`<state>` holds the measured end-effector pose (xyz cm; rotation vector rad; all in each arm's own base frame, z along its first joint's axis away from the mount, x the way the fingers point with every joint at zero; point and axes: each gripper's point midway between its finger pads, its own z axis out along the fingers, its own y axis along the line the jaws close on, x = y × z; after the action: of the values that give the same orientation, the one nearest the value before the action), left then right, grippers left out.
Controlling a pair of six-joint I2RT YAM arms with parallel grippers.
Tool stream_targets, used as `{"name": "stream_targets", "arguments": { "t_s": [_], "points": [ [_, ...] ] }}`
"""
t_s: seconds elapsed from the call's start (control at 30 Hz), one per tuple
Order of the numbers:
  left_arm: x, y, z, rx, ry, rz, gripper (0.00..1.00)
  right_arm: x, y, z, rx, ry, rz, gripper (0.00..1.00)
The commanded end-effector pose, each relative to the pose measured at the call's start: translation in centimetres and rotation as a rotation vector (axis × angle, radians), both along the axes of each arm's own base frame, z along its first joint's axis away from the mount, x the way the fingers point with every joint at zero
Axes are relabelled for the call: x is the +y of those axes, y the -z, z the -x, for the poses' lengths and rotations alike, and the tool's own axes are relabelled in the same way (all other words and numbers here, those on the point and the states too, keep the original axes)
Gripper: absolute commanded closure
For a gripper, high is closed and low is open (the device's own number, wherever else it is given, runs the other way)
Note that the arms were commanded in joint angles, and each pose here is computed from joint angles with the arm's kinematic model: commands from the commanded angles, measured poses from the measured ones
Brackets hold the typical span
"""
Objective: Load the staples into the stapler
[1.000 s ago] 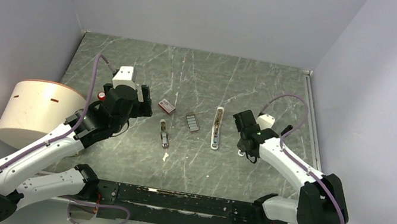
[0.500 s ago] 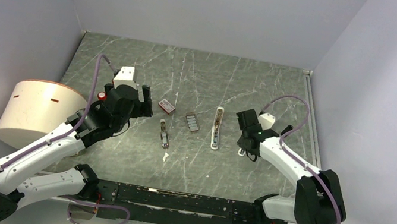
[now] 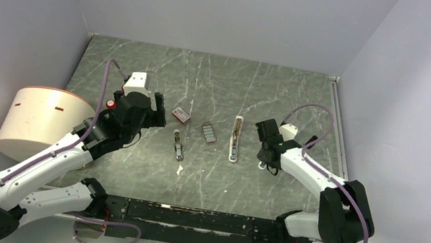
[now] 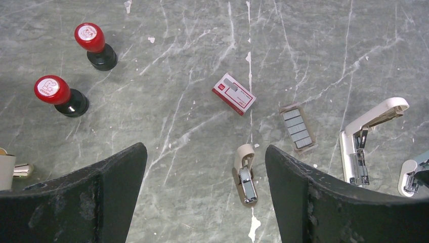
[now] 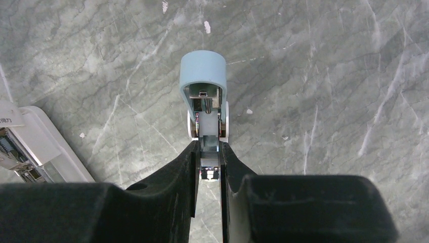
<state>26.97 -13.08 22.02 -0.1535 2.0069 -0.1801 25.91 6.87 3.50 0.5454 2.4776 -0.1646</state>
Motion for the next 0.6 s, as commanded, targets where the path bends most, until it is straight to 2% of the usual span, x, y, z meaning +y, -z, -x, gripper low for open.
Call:
{"name": "stream_targets", "arguments": {
  "t_s": [0.0, 0.57],
  "points": [
    [-0.31, -0.7, -0.44, -0.025, -0.001, 0.024, 0.09, -0.76, -0.27, -0.03, -0.02, 0.024, 0.017, 0.78],
    [-0.22, -0.71, -0.38, -0.025, -0.003, 0.024, 0.09, -0.34, 0.45, 0.08, -0.002, 0.005, 0.004, 0.78]
  ]
}}
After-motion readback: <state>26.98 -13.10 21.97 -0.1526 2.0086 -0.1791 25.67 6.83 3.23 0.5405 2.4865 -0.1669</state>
